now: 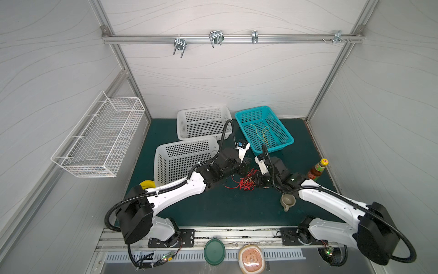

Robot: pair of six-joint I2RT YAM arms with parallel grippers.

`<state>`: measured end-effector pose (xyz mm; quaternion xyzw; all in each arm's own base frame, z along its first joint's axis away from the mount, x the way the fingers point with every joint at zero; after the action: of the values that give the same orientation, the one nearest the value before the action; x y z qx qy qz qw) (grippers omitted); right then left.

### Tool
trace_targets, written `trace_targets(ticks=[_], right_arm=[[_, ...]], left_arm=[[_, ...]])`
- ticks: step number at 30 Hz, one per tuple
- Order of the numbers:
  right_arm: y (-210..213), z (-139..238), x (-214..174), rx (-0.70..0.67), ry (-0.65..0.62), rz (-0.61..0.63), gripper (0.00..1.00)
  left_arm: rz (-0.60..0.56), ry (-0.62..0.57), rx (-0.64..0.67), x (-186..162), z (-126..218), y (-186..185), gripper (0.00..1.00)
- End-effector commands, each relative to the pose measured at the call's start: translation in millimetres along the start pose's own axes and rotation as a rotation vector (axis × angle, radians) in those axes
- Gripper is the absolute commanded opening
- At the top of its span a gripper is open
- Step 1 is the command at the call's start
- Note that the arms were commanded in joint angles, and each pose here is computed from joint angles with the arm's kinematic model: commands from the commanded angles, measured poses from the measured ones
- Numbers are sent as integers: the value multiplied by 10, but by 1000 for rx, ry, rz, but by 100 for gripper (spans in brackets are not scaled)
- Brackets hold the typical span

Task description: Untangle the cables

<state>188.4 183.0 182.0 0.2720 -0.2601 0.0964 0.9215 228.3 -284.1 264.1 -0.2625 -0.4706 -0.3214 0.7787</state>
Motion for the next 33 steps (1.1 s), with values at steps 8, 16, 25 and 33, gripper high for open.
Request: trace_targets(ticks=[8, 16, 25, 33], right_arm=[[380, 738, 389, 93, -139, 93, 0], [607, 1179, 750, 104, -197, 80, 0], [610, 1244, 1012, 140, -231, -33, 0], [763, 1402, 1155, 268, -273, -46, 0]], left_arm=[[-42, -35, 61, 138, 117, 24, 30], [-86, -86, 73, 153, 340, 33, 55], [-139, -166, -29, 174, 615, -50, 60], [-99, -208, -103, 224, 412, -116, 61]])
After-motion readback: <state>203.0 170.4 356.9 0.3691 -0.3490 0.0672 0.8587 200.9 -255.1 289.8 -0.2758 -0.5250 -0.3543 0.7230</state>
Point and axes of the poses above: each gripper's point midway between its finger pads, its own z axis back along the fingers, its own y axis along the line the jaws close on, x = y × z, the point moved 9 cm from there along z, back along the fingers, and after that the axes turned 10 degrees about -z, right-handed, at the moved point
